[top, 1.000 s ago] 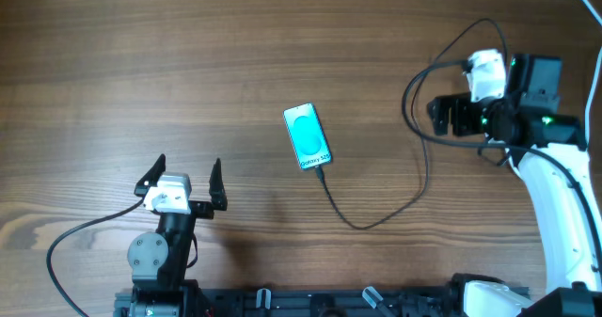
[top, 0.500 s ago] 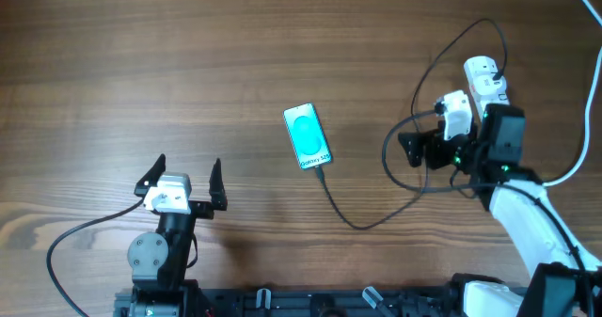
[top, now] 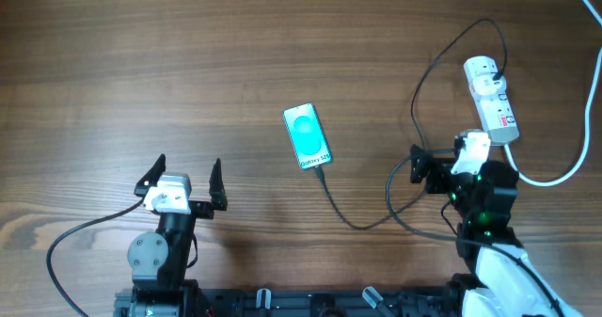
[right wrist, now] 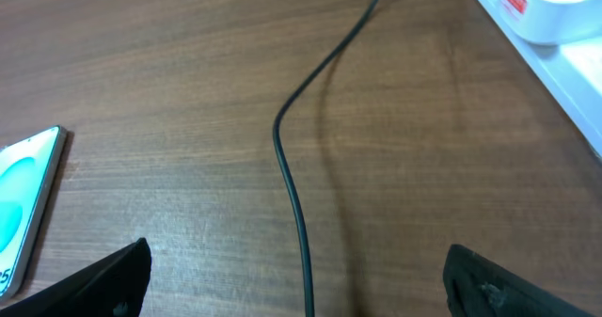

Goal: Plug charger to phone and switch on socket

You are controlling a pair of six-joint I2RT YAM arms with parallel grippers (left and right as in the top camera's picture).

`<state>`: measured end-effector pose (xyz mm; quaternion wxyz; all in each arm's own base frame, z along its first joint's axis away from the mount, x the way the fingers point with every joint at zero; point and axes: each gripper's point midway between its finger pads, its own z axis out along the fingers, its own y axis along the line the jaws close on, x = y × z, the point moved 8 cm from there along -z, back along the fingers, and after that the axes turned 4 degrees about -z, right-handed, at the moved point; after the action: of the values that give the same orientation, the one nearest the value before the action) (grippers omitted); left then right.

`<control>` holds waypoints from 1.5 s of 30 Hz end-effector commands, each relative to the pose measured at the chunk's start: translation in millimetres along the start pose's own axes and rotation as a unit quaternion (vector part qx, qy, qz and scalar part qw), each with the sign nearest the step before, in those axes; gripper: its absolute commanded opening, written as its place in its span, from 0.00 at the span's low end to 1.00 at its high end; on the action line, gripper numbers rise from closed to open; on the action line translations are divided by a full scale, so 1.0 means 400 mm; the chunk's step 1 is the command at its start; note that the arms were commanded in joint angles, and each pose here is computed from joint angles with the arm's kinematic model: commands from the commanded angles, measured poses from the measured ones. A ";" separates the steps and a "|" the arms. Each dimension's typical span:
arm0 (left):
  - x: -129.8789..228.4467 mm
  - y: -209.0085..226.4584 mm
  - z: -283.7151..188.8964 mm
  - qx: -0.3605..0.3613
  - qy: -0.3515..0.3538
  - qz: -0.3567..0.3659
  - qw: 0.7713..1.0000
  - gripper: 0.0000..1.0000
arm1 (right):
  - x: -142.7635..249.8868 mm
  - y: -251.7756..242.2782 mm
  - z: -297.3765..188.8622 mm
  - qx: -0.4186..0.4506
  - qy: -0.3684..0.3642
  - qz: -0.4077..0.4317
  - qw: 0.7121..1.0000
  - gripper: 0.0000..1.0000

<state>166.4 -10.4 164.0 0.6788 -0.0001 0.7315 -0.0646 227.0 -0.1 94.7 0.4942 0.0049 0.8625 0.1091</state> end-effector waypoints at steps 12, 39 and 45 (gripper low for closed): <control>0.002 0.008 -0.001 -0.013 0.000 0.008 1.000 1.00 | 0.048 -0.027 -0.054 0.084 -0.026 0.088 0.992 1.00; 0.002 0.008 -0.001 -0.013 0.000 0.008 1.000 1.00 | -0.081 0.069 -0.211 -0.011 -0.232 -0.094 0.968 1.00; 0.002 0.008 -0.001 -0.013 0.000 0.008 1.000 1.00 | -0.097 0.063 -0.230 0.021 -0.263 -0.105 0.959 0.99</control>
<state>166.4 -10.4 164.1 0.6791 -0.0001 0.7312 -0.0646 166.1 5.9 176.0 0.7063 -0.0548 0.7036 0.0560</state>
